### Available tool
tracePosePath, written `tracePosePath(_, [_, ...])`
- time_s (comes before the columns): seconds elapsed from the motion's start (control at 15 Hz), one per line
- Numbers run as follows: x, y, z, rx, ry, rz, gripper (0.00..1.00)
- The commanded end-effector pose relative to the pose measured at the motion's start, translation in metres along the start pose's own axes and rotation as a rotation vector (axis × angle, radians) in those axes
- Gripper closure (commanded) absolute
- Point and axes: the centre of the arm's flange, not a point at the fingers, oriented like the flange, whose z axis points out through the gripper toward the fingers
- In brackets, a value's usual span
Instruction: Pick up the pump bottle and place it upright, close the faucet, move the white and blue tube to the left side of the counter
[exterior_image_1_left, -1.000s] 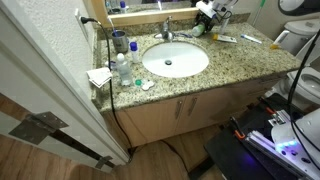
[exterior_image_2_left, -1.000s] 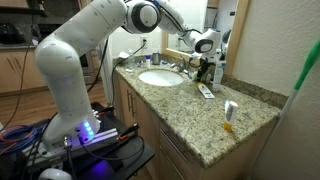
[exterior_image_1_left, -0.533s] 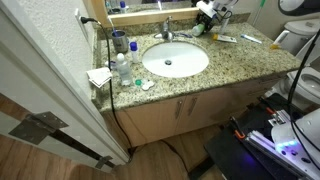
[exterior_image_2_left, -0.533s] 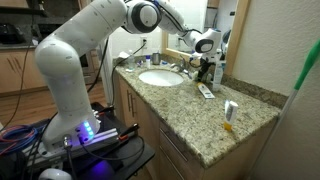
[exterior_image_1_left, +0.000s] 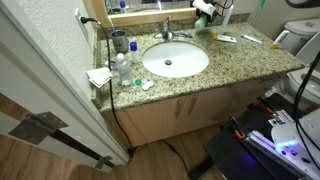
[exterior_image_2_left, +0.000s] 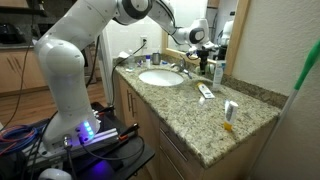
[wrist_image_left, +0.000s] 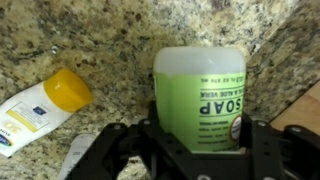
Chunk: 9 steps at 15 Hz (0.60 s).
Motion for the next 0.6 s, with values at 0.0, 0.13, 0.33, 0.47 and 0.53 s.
tracePosePath(0.0, [-0.056, 0.036, -0.045, -0.018, 0.105, -0.095, 0.58])
tracePosePath(0.13, [-0.076, 0.044, -0.064, -0.021, 0.108, -0.139, 0.58])
tracePosePath(0.33, [-0.097, 0.058, -0.093, -0.011, 0.045, -0.215, 0.58])
tracePosePath(0.47, [-0.085, 0.013, -0.072, -0.02, 0.057, -0.19, 0.33])
tracePosePath(0.53, [-0.091, 0.02, -0.081, -0.016, 0.042, -0.203, 0.33])
